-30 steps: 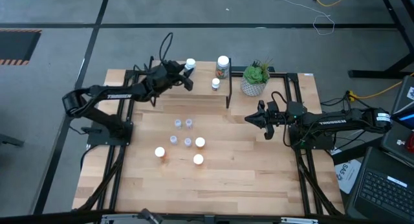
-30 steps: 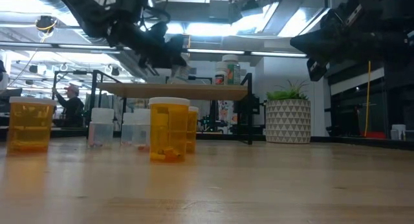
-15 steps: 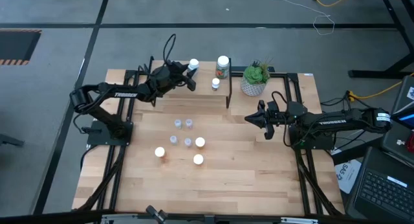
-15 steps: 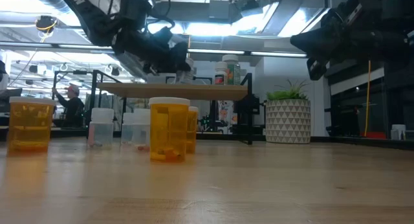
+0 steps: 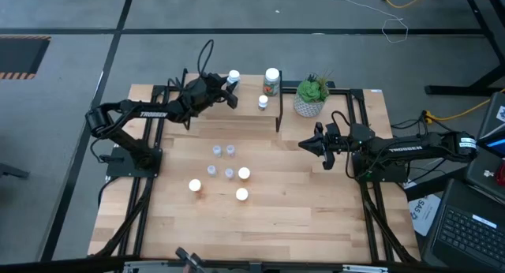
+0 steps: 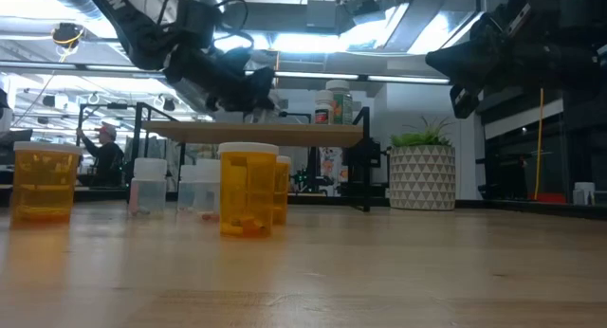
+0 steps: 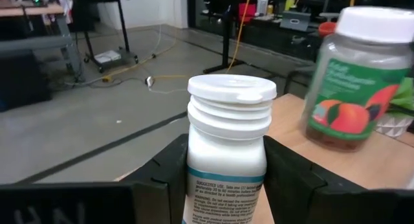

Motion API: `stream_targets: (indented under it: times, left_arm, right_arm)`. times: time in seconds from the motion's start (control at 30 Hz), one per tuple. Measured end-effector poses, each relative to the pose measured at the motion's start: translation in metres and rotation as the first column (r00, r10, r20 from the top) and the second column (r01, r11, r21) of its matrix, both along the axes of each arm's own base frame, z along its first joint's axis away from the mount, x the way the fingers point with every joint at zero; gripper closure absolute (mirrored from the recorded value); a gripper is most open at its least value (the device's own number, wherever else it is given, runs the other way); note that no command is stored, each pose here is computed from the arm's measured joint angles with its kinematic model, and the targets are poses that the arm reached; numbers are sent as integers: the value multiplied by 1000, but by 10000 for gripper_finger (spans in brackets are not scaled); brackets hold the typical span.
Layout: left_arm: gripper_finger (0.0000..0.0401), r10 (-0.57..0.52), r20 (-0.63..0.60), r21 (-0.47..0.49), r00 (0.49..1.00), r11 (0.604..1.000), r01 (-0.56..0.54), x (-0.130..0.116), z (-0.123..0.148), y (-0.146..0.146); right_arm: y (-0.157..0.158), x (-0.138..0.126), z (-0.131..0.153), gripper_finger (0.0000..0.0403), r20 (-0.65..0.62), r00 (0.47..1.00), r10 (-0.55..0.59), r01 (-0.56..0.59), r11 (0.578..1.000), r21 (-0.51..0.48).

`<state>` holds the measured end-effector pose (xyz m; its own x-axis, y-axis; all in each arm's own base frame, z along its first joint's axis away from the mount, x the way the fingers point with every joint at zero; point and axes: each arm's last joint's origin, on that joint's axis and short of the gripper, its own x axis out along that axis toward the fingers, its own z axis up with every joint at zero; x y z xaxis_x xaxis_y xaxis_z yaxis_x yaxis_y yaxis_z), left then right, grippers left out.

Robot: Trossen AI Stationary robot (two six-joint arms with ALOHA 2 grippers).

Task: Pick and place medicine bottles onto shelf by color
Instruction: Put the white blue pill bottle on the shelf

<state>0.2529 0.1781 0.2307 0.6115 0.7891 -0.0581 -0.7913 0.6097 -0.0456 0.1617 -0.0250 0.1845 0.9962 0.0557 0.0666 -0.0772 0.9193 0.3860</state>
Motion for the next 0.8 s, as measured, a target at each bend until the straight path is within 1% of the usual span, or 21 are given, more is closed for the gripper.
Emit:
stream_targets:
  times: [0.1,0.47,0.63,0.8]
  left_arm:
    - [240,10,-11,-10,1000,1000,-10,-2,-1,2]
    - [178,9,-14,-14,1000,1000,-9,-2,-2,2]
    - [165,7,25,9,1000,1000,-8,-1,2,2]
    - [163,-11,70,43,997,999,8,0,9,2]
  right_arm:
    - [0,0,0,379,0,1000,1,-1,1000,0]
    - [0,0,0,379,1,1000,2,-2,1000,0]
    - [0,0,0,380,1,1000,2,-2,1000,0]
    - [0,0,0,380,1,1000,2,-2,1000,0]
